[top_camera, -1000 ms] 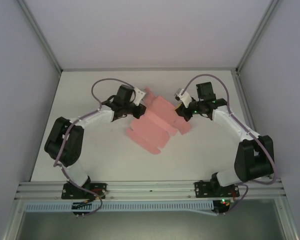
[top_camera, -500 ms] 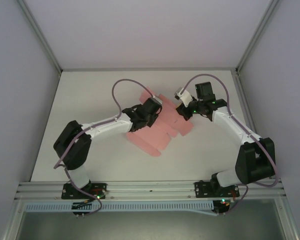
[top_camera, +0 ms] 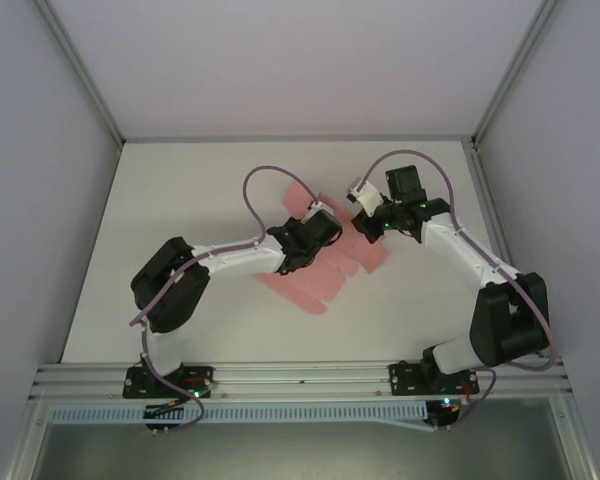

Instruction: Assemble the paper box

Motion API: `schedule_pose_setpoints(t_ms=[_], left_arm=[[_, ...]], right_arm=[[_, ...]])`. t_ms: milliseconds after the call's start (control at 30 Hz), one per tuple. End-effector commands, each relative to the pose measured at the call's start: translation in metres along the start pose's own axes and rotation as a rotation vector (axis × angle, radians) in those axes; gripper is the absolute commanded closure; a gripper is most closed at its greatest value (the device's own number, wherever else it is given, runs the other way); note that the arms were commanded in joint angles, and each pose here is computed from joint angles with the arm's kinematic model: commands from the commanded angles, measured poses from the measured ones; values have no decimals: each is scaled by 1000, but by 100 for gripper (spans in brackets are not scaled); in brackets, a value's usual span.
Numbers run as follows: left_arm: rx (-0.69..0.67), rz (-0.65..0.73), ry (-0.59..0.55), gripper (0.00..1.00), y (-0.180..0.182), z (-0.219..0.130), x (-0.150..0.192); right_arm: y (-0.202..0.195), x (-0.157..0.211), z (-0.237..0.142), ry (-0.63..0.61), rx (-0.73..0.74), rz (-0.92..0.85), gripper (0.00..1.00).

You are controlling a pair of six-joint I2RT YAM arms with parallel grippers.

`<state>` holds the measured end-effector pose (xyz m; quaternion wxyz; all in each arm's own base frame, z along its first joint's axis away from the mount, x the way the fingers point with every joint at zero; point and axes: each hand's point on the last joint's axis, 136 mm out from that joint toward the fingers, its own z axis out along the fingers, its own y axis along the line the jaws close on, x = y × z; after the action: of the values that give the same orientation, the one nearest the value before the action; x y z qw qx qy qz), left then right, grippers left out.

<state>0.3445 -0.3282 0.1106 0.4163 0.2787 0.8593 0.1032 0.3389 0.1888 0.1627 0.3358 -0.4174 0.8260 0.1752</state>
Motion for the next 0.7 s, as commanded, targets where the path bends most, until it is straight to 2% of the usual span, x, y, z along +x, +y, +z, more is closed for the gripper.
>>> schedule_pose_setpoints(t_ms=[0, 33, 67, 133, 167, 267, 367, 467, 600, 667], left_arm=[[164, -157, -168, 75, -25, -30, -45], [177, -175, -166, 57, -21, -32, -45], [196, -199, -160, 47, -15, -34, -43], [230, -244, -155, 38, -5, -39, -40], [253, -252, -160, 24, -1, -43, -38], [290, -262, -196, 1, 7, -59, -33], [298, -307, -222, 0, 24, -77, -32], [264, -421, -202, 0, 56, -79, -22], [173, -572, -114, 0, 105, -61, 8], [132, -628, -79, 0, 125, -56, 22]], right_arm=[[14, -12, 9, -32, -57, -41, 100], [13, -13, 8, -29, -55, -46, 100], [13, -14, 7, -27, -54, -53, 100], [12, -14, 7, -16, -53, -59, 100], [12, -13, 8, -9, -54, -63, 100], [8, -8, 10, 16, -39, -71, 100], [3, -7, 12, 37, -7, -86, 100], [-1, -5, 14, 77, 65, -169, 100], [-5, 2, 23, 194, 265, -442, 100], [-12, 1, 26, 243, 415, -582, 100]])
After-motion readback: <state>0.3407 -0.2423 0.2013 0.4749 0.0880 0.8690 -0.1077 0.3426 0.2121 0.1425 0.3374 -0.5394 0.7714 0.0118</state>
